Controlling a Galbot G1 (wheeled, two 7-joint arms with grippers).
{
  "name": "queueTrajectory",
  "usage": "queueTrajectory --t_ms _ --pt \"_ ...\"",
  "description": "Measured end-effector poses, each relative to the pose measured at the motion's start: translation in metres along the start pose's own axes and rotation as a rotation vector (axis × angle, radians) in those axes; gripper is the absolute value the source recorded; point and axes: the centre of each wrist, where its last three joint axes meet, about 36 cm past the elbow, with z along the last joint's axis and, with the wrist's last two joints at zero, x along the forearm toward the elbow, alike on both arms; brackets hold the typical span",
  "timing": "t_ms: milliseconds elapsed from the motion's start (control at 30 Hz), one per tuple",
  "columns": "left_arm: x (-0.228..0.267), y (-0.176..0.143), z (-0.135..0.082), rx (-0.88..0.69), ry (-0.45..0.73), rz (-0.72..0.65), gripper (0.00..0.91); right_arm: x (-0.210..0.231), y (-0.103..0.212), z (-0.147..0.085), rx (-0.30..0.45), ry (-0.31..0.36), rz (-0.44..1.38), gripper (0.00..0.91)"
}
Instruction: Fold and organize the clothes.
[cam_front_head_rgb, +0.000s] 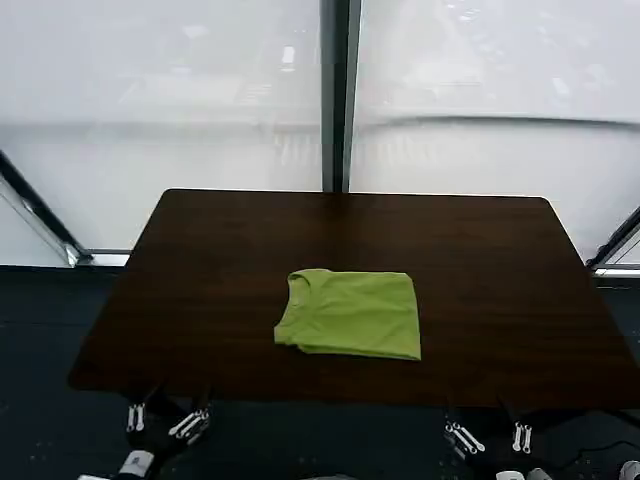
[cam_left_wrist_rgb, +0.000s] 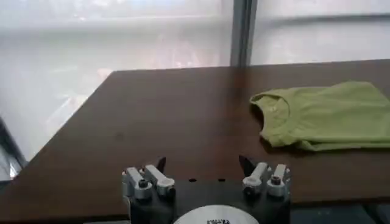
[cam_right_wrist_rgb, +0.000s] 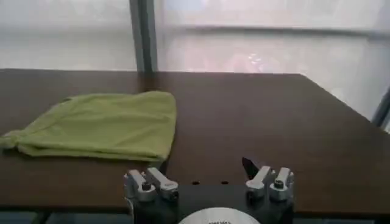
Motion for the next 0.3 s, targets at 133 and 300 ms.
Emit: queueTrajectory --t_ms 133,300 --pt "0.0004 -0.0011 -0.0008 0.001 0.01 0.004 0.878 -0.0004 -0.0015 0.0028 0.021 0.002 0.012 0.878" --pt "0.0005 -0.0013 -0.0019 0.0 0.01 0.004 0.878 0.0025 -0.0002 0.0047 0.025 0.013 0.019 0.878"
